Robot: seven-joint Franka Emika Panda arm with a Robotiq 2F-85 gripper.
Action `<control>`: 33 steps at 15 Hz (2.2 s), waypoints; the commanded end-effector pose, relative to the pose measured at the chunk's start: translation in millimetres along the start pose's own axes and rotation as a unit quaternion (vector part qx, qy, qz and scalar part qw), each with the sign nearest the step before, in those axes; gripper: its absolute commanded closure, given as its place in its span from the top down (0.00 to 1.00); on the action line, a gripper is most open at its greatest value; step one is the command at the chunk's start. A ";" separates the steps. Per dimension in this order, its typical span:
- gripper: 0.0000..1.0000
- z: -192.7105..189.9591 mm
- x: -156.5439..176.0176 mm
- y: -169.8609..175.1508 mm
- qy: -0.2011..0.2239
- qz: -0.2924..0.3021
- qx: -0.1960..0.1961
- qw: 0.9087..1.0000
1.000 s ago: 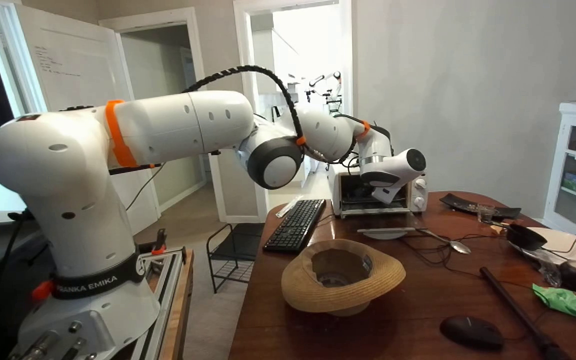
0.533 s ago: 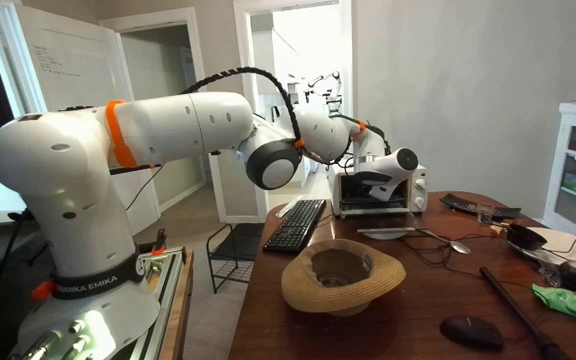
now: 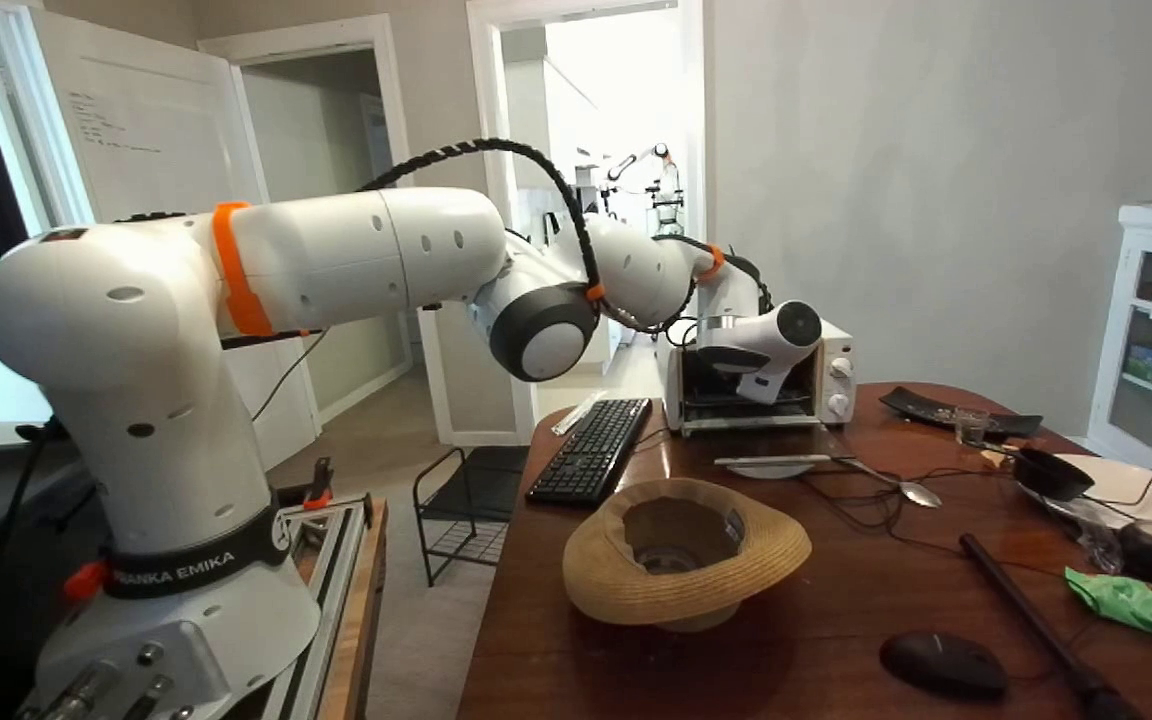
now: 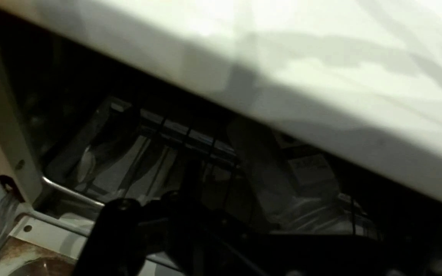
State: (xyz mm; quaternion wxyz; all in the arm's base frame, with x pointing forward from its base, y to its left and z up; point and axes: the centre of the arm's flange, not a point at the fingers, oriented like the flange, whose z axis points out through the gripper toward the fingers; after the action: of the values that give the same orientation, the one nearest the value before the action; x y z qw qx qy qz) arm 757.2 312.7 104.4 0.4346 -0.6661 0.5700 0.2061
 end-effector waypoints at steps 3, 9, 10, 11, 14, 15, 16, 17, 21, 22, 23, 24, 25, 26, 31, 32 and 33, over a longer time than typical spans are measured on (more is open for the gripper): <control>1.00 21.1 4.2 2.7 0.035 -0.042 0.040 0.998; 1.00 18.6 10.4 -3.4 0.078 -0.029 0.073 0.994; 1.00 17.2 11.6 -4.2 0.073 -0.020 0.070 0.995; 1.00 13.8 10.4 -5.5 0.040 -0.012 0.039 0.998; 1.00 3.4 2.5 1.4 0.061 -0.032 0.056 0.996; 1.00 3.3 1.9 1.1 0.060 -0.033 0.057 0.996; 1.00 3.4 1.6 1.1 0.060 -0.033 0.057 0.996; 1.00 5.0 2.5 1.2 0.062 -0.021 0.058 0.996; 1.00 10.5 12.5 2.2 0.093 0.054 0.058 0.992; 1.00 10.8 15.2 2.6 0.098 0.075 0.056 0.991; 1.00 11.2 16.1 2.0 0.101 0.098 0.061 0.988; 1.00 12.2 17.6 1.4 0.099 0.120 0.063 0.986; 1.00 13.3 18.9 1.1 0.096 0.138 0.066 0.984; 1.00 15.2 20.2 0.4 0.094 0.156 0.068 0.981; 1.00 29.2 26.5 1.2 0.060 0.220 0.052 0.972; 1.00 32.3 25.3 1.7 0.048 0.228 0.048 0.971; 1.00 33.5 23.3 2.6 0.039 0.233 0.049 0.971</control>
State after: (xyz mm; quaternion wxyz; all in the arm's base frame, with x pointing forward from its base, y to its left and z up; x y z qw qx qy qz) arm 751.4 313.6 84.6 0.3823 -0.5228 0.7321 0.2110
